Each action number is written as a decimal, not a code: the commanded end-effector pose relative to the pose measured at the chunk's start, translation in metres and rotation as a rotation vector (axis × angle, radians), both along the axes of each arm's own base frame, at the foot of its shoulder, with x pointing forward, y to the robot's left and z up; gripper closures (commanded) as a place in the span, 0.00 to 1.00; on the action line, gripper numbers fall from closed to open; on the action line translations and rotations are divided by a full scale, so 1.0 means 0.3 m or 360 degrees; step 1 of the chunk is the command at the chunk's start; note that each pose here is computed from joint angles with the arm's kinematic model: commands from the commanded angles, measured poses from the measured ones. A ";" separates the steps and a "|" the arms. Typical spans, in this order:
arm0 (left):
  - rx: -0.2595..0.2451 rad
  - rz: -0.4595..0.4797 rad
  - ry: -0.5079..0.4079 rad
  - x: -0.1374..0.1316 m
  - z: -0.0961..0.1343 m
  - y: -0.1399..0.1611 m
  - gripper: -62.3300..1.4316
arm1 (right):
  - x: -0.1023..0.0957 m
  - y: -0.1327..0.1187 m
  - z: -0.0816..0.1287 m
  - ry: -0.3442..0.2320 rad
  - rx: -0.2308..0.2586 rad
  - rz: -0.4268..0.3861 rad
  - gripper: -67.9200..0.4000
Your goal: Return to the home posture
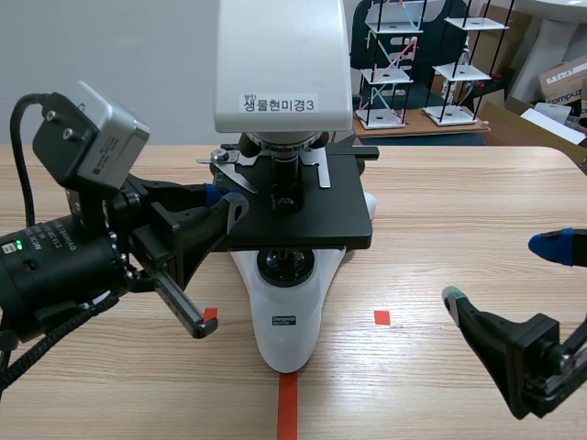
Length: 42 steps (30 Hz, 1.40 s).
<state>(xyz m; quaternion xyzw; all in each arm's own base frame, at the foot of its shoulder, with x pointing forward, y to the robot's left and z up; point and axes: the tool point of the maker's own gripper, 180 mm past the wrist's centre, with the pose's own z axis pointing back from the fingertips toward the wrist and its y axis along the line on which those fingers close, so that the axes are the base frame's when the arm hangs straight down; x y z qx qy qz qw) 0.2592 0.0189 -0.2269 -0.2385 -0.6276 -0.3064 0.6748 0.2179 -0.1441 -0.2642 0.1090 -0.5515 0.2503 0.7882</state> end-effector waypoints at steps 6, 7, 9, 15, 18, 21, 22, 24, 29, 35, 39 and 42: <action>-0.0050 -0.0005 -0.0027 -0.002 0.027 -0.010 0.93 | 0.011 -0.001 0.023 -0.0042 0.0008 -0.0001 0.05; -0.0050 -0.0005 -0.0027 -0.002 0.027 -0.010 0.93 | 0.011 -0.001 0.023 -0.0042 0.0008 -0.0001 0.05; -0.0049 -0.0005 -0.0027 -0.002 0.027 -0.010 0.93 | 0.011 -0.001 0.023 -0.0042 0.0008 -0.0001 0.05; -0.0050 -0.0005 -0.0027 -0.002 0.027 -0.010 0.93 | 0.011 -0.001 0.023 -0.0042 0.0008 -0.0001 0.05; -0.0050 -0.0005 -0.0027 -0.002 0.027 -0.010 0.93 | 0.011 -0.001 0.023 -0.0042 0.0008 -0.0001 0.05; -0.0044 -0.0005 -0.0022 -0.002 0.025 -0.010 0.93 | 0.011 -0.001 0.023 -0.0042 0.0008 -0.0001 0.05; -0.0037 -0.0005 -0.0019 -0.002 0.022 -0.009 0.93 | 0.011 -0.001 0.023 -0.0042 0.0008 -0.0001 0.05; -0.0035 -0.0004 -0.0020 -0.001 0.022 -0.007 0.93 | 0.011 -0.001 0.023 -0.0042 0.0008 -0.0001 0.05; -0.0032 -0.0004 -0.0014 -0.003 0.019 -0.007 0.91 | 0.009 -0.003 0.014 -0.0020 -0.0005 -0.0005 0.05; -0.0001 -0.0006 -0.0011 -0.003 0.010 -0.006 0.59 | 0.008 -0.004 0.013 -0.0018 -0.0006 -0.0005 0.05; 0.0058 -0.0015 0.0005 -0.008 -0.010 0.002 0.37 | 0.008 -0.003 0.013 -0.0018 -0.0006 -0.0005 0.05; 0.0096 -0.0028 0.0006 -0.010 -0.017 0.015 0.20 | 0.008 -0.003 0.013 -0.0018 -0.0006 -0.0005 0.05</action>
